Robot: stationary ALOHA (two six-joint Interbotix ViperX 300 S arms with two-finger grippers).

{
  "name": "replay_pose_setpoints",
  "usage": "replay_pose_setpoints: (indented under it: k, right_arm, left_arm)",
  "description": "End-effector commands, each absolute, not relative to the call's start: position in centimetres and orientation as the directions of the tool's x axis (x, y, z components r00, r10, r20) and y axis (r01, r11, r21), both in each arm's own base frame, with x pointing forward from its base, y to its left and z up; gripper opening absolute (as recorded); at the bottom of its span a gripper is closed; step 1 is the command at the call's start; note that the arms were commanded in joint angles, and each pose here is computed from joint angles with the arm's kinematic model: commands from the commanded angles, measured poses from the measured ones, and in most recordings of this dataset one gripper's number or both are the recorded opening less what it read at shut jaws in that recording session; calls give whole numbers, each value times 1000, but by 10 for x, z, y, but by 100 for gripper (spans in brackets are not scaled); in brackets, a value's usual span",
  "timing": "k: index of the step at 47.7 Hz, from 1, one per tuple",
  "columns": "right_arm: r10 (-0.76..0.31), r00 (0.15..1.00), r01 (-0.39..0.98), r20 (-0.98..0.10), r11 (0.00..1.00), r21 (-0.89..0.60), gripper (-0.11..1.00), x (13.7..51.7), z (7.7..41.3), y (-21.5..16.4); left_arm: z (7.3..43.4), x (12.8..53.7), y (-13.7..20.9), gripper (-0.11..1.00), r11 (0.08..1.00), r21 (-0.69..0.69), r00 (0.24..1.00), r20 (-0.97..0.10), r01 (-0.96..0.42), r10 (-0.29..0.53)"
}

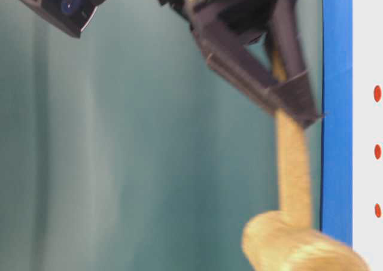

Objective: Hit the mark with a hammer.

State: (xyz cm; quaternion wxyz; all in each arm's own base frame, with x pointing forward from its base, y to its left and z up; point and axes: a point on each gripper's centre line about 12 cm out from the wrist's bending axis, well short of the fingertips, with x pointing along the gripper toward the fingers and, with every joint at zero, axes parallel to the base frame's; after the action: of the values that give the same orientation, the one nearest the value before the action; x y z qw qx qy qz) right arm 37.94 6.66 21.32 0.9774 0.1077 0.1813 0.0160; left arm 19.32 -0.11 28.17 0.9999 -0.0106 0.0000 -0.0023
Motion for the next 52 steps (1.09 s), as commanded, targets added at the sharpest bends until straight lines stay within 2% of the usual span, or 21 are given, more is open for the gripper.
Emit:
replay_pose_setpoints:
  k: [1,15,30,39,45,52]
  right_arm:
    - [34,952,24,-304,983,185,10,379,236,48]
    - [-109,946,129,-305,991,45,10,379,245,-14]
    - [-128,951,122,-283,992,-38,10,382,252,-22]
    - [-123,970,64,-211,962,-265,10,386,264,-22]
    - [-128,981,52,-149,902,-428,10,389,275,-23]
    - [-138,983,43,-125,824,-565,10,389,277,-25]
  left_arm:
    - [285,195,-1,13,1000,-27,1000,5,6,-6]
    - [283,195,-2,13,999,-40,1000,-5,7,-8]
    - [285,194,-1,13,999,-41,1000,3,6,-6]
    - [285,194,-1,13,999,-43,1000,3,4,-4]
    - [285,194,-1,13,999,-46,1000,5,4,-4]
    - [285,194,-1,13,999,-49,1000,5,3,-3]
